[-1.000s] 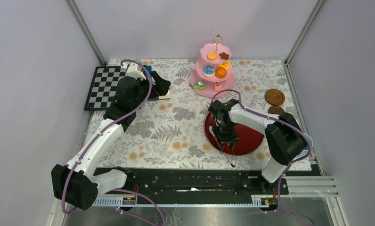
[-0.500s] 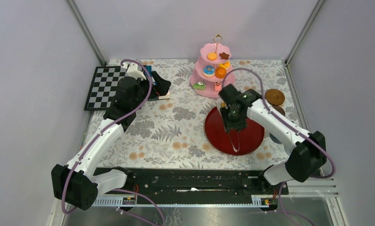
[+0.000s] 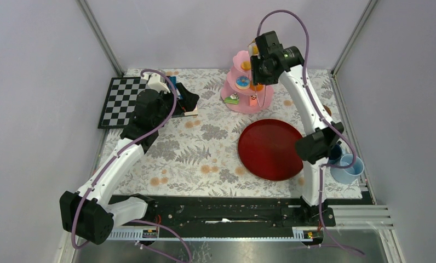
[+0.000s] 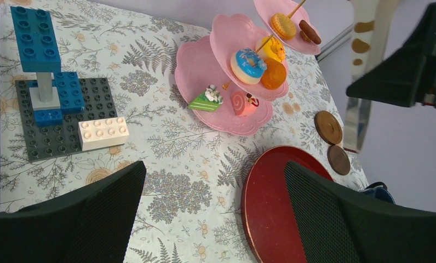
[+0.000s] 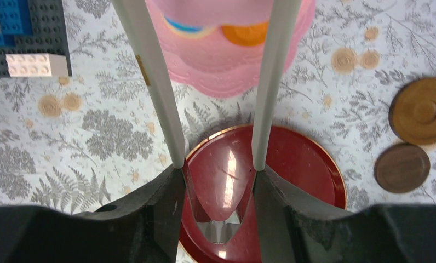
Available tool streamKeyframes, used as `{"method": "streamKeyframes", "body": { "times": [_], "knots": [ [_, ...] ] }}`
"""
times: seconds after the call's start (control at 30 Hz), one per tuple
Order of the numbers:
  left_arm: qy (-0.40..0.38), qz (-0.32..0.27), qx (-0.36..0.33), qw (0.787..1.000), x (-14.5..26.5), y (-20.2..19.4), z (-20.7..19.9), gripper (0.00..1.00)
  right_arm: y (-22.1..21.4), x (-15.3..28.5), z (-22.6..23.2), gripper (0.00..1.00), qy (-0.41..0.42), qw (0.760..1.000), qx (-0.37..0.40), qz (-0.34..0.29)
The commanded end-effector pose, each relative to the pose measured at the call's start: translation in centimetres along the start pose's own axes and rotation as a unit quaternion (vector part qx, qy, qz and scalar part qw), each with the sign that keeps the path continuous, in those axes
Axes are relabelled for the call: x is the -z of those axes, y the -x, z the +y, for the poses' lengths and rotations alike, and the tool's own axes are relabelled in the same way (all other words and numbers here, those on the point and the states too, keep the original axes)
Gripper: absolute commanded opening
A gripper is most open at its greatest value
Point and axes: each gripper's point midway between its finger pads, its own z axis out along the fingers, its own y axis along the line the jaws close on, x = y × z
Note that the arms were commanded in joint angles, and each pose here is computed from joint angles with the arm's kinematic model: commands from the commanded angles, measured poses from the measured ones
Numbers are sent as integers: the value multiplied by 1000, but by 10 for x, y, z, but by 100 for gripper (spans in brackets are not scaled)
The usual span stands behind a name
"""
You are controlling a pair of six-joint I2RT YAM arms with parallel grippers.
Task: Serve the afternoon tea
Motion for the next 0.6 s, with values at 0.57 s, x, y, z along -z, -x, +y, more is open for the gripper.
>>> {"method": "streamKeyframes", "body": {
  "times": [0.57],
  "knots": [
    [-22, -40, -9, 999, 3, 29, -17, 99, 5, -51, -3, 53, -8, 999, 15, 37]
  ]
}}
